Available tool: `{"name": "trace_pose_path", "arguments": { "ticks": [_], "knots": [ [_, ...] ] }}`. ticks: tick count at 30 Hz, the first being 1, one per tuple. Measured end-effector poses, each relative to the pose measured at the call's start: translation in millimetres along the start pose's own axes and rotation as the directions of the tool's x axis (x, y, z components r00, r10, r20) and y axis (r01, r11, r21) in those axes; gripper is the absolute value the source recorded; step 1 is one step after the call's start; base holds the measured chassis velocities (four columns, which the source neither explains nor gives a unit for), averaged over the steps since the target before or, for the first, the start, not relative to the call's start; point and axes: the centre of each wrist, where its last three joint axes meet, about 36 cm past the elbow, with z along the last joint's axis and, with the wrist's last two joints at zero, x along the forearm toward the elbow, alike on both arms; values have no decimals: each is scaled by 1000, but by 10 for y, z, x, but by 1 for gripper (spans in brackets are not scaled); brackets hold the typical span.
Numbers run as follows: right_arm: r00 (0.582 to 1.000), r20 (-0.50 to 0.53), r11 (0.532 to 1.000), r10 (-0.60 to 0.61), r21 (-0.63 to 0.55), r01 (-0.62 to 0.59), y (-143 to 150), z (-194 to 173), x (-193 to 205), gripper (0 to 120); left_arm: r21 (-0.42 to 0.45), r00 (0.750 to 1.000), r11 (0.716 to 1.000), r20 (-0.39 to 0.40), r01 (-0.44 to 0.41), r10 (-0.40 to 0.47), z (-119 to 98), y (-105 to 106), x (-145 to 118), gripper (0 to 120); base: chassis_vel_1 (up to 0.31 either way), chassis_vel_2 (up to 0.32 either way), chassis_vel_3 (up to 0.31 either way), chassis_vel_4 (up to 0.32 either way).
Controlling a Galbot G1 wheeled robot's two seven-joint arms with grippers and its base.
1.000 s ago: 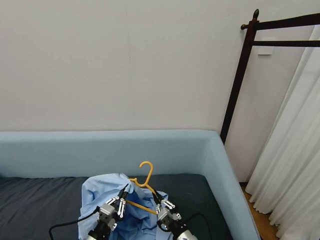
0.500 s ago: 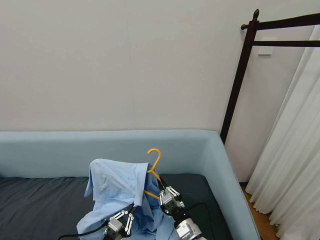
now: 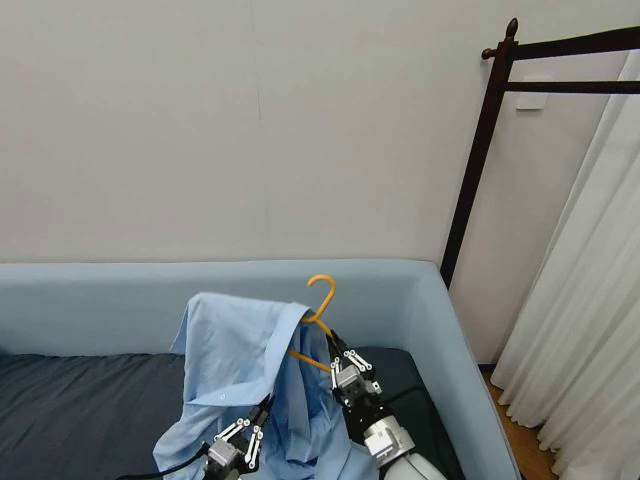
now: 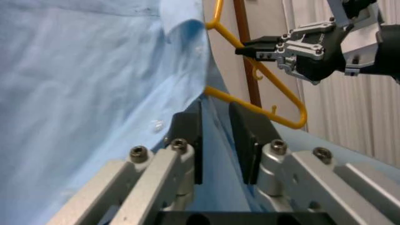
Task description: Pick up the clothes from the sofa and hang them on the clothes hanger.
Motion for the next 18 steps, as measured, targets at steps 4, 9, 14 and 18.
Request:
{"name": "trace_pose_path", "arguments": {
  "ticks": [4, 9, 14, 18],
  "knots": [
    [1000, 26, 1000, 12, 25, -12, -152, 10, -114, 4, -83, 1000, 996, -17, -22, 20, -90, 343, 246, 40, 0, 0, 0, 0],
    [997, 75, 998, 25, 55, -29, -339, -61, -263, 4, -100, 998, 995, 60, -2, 8, -449, 851, 217, 59, 0, 0, 0, 0],
    [994, 112, 995, 21, 97, -32, -405, -78, -328, 4, -90, 986, 996, 164, 3, 11, -1020, 1368, -156, 75, 0, 0, 0, 0],
    [991, 130, 984, -17, 178, -6, -278, 115, -267, 4, -81, 982, 991, 151, -103, 115, -1363, 1795, -402, 91, 0, 0, 0, 0]
  ]
}}
